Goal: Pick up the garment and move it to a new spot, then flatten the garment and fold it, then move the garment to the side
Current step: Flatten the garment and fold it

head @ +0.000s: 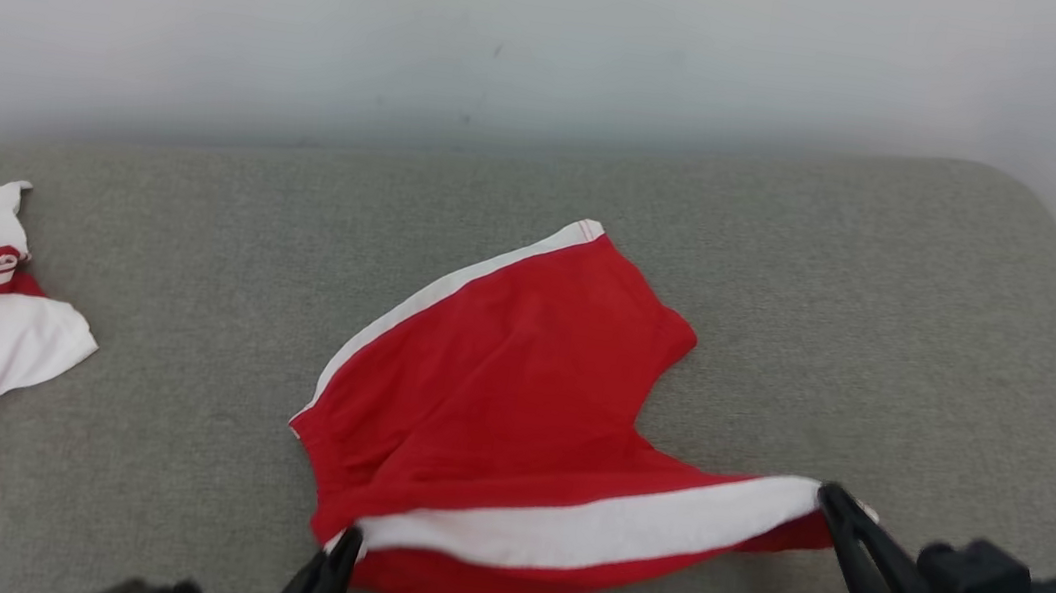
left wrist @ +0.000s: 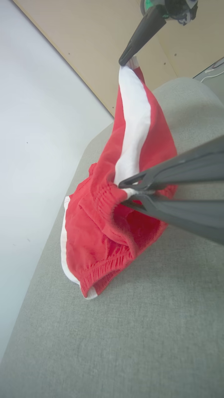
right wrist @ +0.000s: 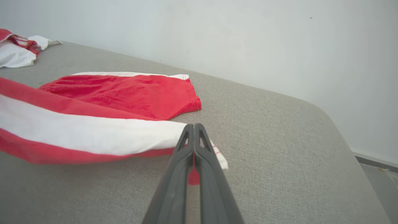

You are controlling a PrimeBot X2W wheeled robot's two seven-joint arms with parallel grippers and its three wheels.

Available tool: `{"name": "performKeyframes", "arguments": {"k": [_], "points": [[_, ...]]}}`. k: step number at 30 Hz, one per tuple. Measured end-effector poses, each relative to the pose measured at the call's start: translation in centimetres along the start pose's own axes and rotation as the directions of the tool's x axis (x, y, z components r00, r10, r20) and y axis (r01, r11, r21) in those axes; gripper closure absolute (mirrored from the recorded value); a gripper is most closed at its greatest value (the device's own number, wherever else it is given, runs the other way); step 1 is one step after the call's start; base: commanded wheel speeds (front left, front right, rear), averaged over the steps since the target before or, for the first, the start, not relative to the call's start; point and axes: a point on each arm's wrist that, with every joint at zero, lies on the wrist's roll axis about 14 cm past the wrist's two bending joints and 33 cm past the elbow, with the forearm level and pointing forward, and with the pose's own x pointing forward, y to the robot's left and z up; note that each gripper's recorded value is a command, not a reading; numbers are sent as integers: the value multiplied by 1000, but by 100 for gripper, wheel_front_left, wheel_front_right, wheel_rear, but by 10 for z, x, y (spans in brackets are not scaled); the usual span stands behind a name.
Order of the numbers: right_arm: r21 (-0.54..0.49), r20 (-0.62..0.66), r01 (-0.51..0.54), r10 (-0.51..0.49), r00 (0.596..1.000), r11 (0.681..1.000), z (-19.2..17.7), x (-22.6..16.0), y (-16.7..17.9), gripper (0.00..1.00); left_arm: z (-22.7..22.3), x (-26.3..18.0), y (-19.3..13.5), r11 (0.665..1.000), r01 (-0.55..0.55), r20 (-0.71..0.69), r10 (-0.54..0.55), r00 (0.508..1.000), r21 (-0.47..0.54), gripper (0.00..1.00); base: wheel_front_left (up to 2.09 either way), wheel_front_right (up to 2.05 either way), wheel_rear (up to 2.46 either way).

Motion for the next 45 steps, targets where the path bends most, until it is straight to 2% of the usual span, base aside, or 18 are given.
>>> {"name": "performKeyframes", "arguments": {"k": [6, 16, 20, 23, 30, 31, 32, 33, 34, 35, 41, 45], "points": [[-100, -23, -68, 66, 998, 993, 7, 51, -8, 100, 24, 40, -1, 1000, 18, 60, -19, 998, 19, 100, 0, 0, 0], [-212, -28, -141, 138, 990, 967, 32, 155, -16, 100, 38, 99, 36, 996, -86, 93, 82, 992, 38, 100, 0, 0, 0], [-241, -35, -158, 154, 987, 958, 38, 193, -16, 100, 33, 110, 55, 987, -136, 77, 129, 989, 92, 100, 0, 0, 0], [-248, -34, -171, 168, 985, 953, 42, 218, -11, 100, 34, 115, 68, 981, -174, 85, 166, 982, 90, 100, 0, 0, 0], [-241, -63, -239, 231, 971, 941, 31, 261, 20, 100, 29, 115, 102, 960, -266, 72, 260, 963, 88, 100, 0, 0, 0], [-237, -72, -251, 241, 968, 939, 27, 265, 26, 100, 28, 115, 105, 958, -274, 71, 268, 961, 89, 83, 0, 0, 0], [-237, -79, -263, 251, 965, 935, 24, 268, 31, 100, 28, 114, 108, 955, -282, 68, 277, 959, 93, 57, 0, 0, 0], [-235, -83, -273, 260, 962, 933, 21, 271, 35, 88, 27, 114, 111, 952, -289, 66, 284, 957, 96, 0, 0, 0, 0], [-226, -86, -281, 268, 960, 933, 18, 274, 40, 27, 27, 114, 114, 950, -295, 67, 290, 955, 98, 0, 0, 0, 0], [-217, -83, -286, 274, 958, 933, 17, 276, 43, 0, 27, 113, 116, 948, -302, 66, 296, 953, 99, 0, 0, 0, 0], [-179, -54, -290, 285, 957, 940, 19, 278, 49, 0, 46, 113, 117, 945, -304, 121, 290, 949, 121, 0, 0, 0, 0], [-118, -45, -259, 256, 966, 959, 27, 271, 40, 0, 60, 103, 110, 943, -295, 176, 268, 947, 157, 0, 0, 0, 0]]}}
